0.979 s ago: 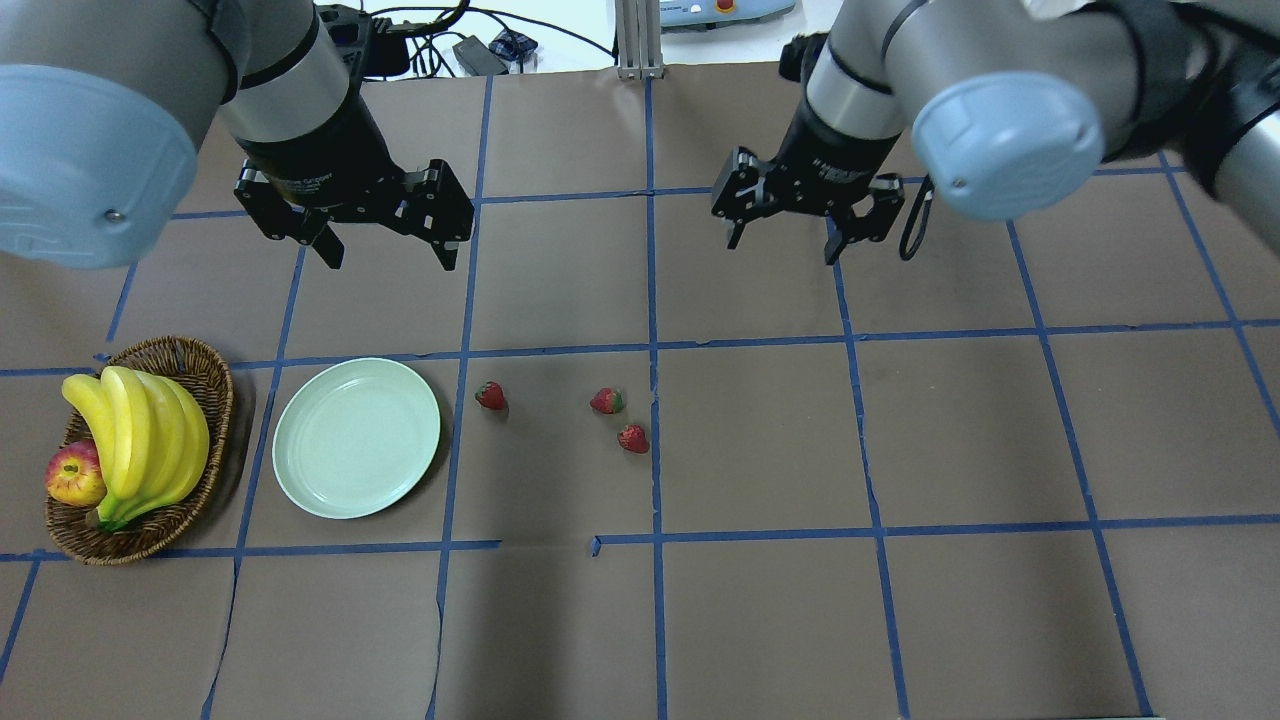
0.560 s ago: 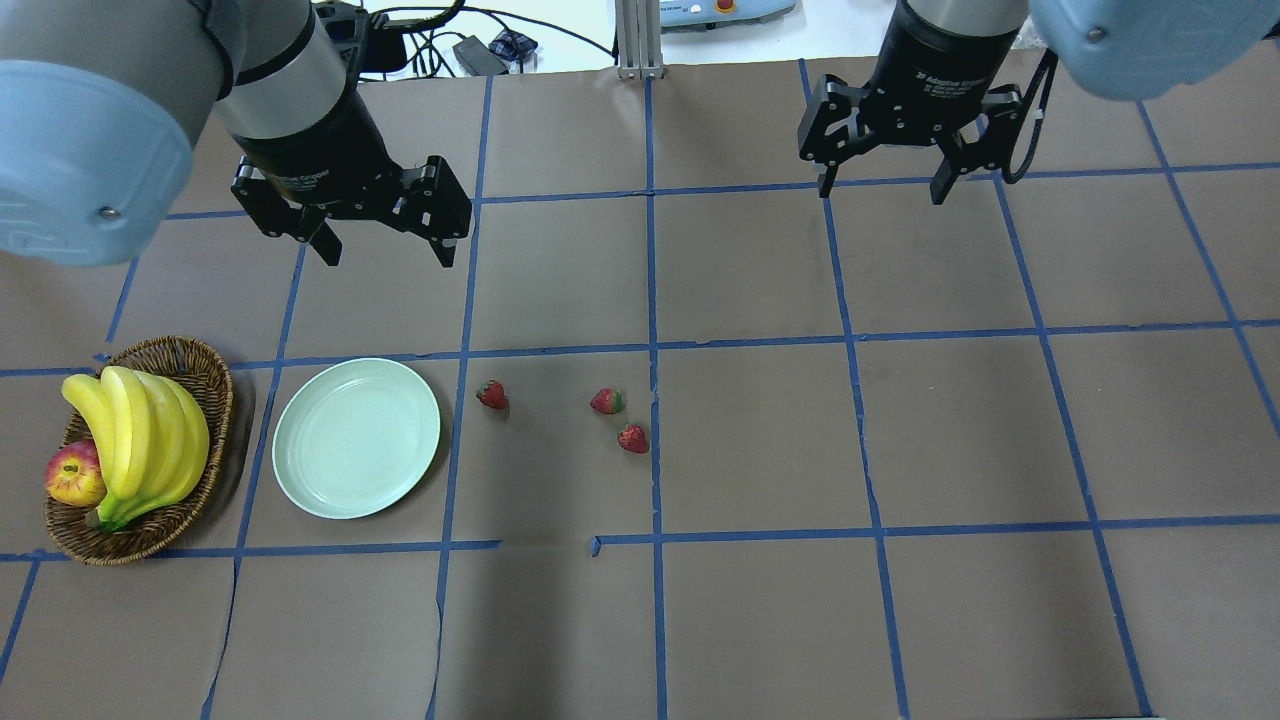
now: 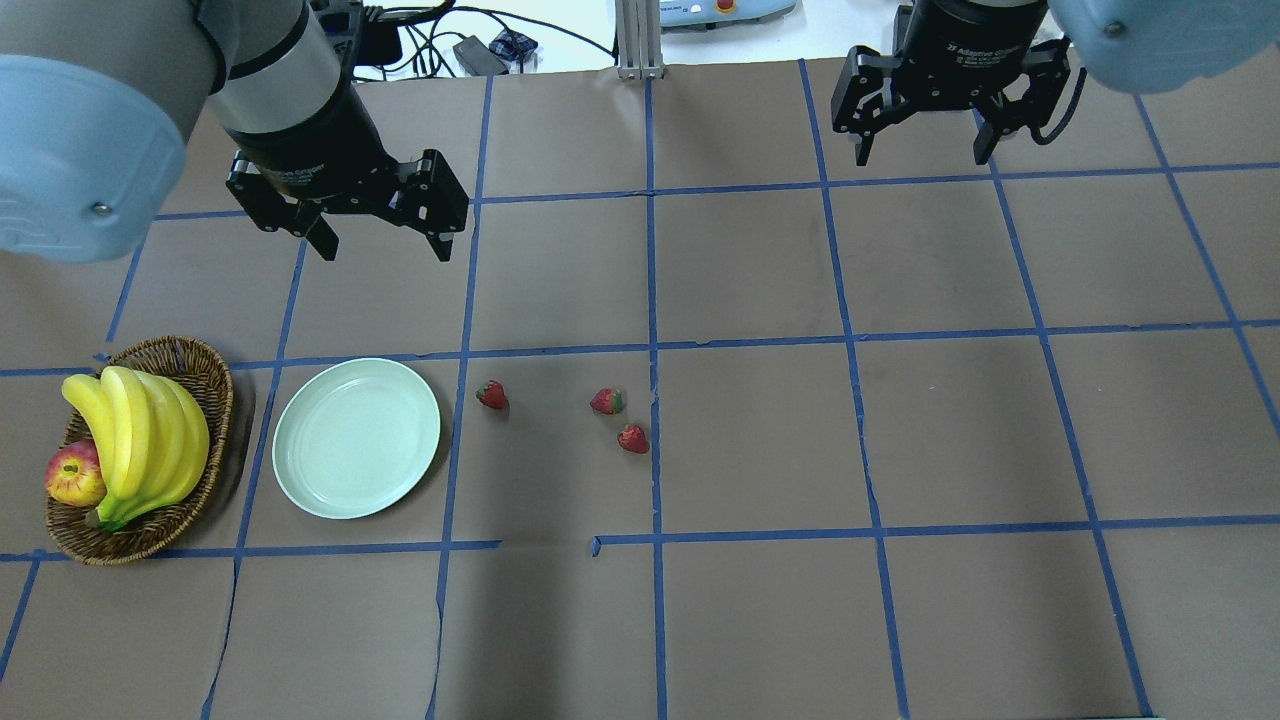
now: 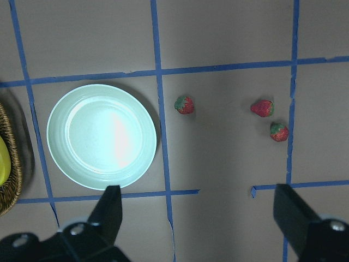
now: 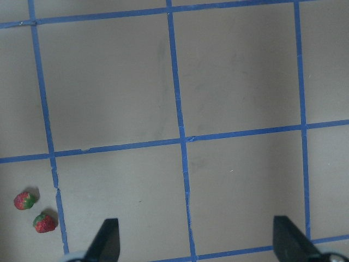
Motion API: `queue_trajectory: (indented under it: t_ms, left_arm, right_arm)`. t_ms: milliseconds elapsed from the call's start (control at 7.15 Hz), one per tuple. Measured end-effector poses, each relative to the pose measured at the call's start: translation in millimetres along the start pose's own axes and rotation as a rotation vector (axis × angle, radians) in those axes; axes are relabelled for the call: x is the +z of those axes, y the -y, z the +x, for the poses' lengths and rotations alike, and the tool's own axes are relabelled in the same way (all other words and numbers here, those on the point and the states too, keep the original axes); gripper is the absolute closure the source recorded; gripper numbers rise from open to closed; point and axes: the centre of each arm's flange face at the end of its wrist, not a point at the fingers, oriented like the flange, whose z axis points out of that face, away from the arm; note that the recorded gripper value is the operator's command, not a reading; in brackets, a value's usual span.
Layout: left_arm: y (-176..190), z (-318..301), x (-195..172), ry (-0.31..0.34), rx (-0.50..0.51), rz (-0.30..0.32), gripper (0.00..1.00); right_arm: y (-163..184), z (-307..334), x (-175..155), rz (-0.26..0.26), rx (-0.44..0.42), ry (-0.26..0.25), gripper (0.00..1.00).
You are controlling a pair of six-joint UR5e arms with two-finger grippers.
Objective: Collect all strawberries into plate
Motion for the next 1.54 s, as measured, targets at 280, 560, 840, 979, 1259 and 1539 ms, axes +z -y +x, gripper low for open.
queue_trajectory:
  t_ms: [280, 560, 840, 979, 1259, 1539]
  left_arm:
    - [9.3, -15.9, -10.7, -0.011, -0.041, 0.02, 0.0]
    - [11.7, -21.5, -10.7, -0.014, -0.067, 0.018, 0.0]
    - [10.6, -20.7, -4.3, -0.012, -0.077, 0.004, 0.0]
    - [9.5, -18.6, -0.7, -0.01, -0.074, -0.003, 0.0]
    - [7.7, -13.4, 1.2, -0.007, -0.067, -0.007, 0.0]
    - [6.1, -8.5, 2.4, -0.005, -0.069, -0.009, 0.0]
  right_arm:
    - [-2.7, -1.3, -3.4, 0.003, -0.007, 0.002, 0.0]
    - [-6.8, -4.6, -7.4, 0.007, -0.027, 0.007, 0.0]
    - [-17.4, -17.6, -10.3, -0.001, -0.086, 0.024, 0.0]
    - [-21.3, -22.0, -10.0, -0.008, -0.102, 0.034, 0.0]
    - [-25.1, -25.2, -8.7, -0.025, -0.115, 0.05, 0.0]
    - [-29.5, -25.2, -5.4, -0.062, -0.117, 0.048, 0.0]
